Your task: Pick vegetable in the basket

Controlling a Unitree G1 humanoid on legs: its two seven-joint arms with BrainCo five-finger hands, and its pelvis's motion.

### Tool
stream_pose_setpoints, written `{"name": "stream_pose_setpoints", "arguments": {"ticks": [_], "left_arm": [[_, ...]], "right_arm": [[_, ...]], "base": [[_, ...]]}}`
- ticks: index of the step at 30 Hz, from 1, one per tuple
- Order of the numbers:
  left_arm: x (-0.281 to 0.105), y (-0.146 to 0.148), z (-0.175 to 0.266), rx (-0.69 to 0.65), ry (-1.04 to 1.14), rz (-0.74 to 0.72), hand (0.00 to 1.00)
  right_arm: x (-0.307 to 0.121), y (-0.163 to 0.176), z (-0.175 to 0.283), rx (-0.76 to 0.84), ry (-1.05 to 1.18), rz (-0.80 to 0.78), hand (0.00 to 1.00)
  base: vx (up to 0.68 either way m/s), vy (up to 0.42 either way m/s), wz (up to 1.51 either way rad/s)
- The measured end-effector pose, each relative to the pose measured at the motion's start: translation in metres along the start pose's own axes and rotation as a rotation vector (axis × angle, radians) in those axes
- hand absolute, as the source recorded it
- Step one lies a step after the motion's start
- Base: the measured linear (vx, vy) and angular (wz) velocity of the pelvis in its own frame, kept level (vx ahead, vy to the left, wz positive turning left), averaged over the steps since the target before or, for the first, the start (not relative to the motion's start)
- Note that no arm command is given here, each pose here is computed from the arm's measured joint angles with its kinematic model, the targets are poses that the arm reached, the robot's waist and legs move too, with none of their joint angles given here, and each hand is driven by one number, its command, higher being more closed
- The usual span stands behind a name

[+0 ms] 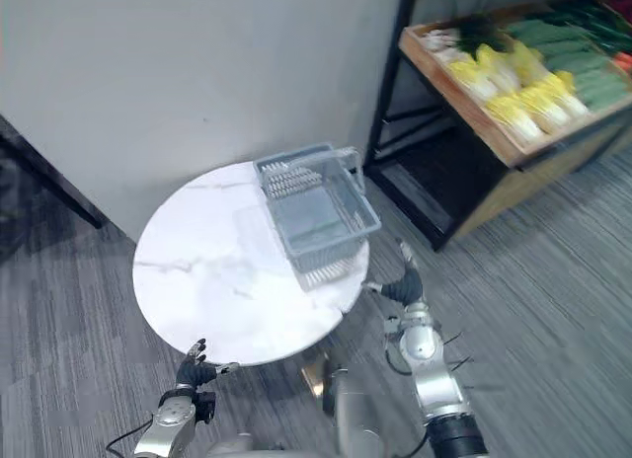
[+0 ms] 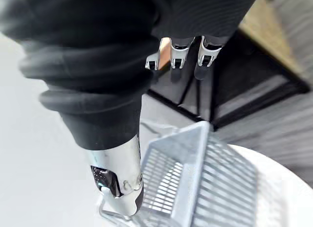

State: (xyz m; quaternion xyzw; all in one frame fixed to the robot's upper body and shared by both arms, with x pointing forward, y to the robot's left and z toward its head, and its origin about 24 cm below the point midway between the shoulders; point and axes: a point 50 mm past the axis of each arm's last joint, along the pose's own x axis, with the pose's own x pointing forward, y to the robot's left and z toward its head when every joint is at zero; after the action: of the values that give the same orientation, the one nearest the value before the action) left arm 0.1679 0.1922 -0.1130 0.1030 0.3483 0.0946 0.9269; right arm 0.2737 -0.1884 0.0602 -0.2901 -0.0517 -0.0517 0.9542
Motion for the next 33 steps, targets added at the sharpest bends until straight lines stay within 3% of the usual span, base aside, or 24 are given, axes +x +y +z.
{"name": "stream_pose_setpoints", "arguments": {"ticks": [7, 12, 13, 27, 33], "left_arm": [[-0.009, -0.004, -0.014, 0.041, 0.027, -0.037, 0.0], [-0.021, -0.001, -0.038, 0.079, 0.094, -0.042, 0.0], [-0.019, 0.009, -0.04, 0.105, 0.107, -0.024, 0.0], [-0.011, -0.005, -0.025, 0.127, 0.051, -0.067, 0.0], [-0.012, -0.001, -0.028, 0.13, 0.057, -0.06, 0.0]], "right_arm": [[0.031, -0.001, 0.049, -0.194, -0.255, 0.066, 0.0], [0.051, 0.001, 0.063, -0.22, -0.283, 0.071, 0.0], [0.05, 0.003, 0.063, -0.231, -0.299, 0.081, 0.0], [0.053, 0.0, 0.019, -0.599, -0.212, 0.27, 0.0], [0.069, -0.016, 0.011, -0.706, -0.152, 0.245, 0.0]], "base": [[0.47, -0.062, 0.73], [0.13, 0.142, -0.05], [0.09, 0.14, -0.49], [-0.04, 0.031, -0.32], [-0.19, -0.052, 0.06]]}}
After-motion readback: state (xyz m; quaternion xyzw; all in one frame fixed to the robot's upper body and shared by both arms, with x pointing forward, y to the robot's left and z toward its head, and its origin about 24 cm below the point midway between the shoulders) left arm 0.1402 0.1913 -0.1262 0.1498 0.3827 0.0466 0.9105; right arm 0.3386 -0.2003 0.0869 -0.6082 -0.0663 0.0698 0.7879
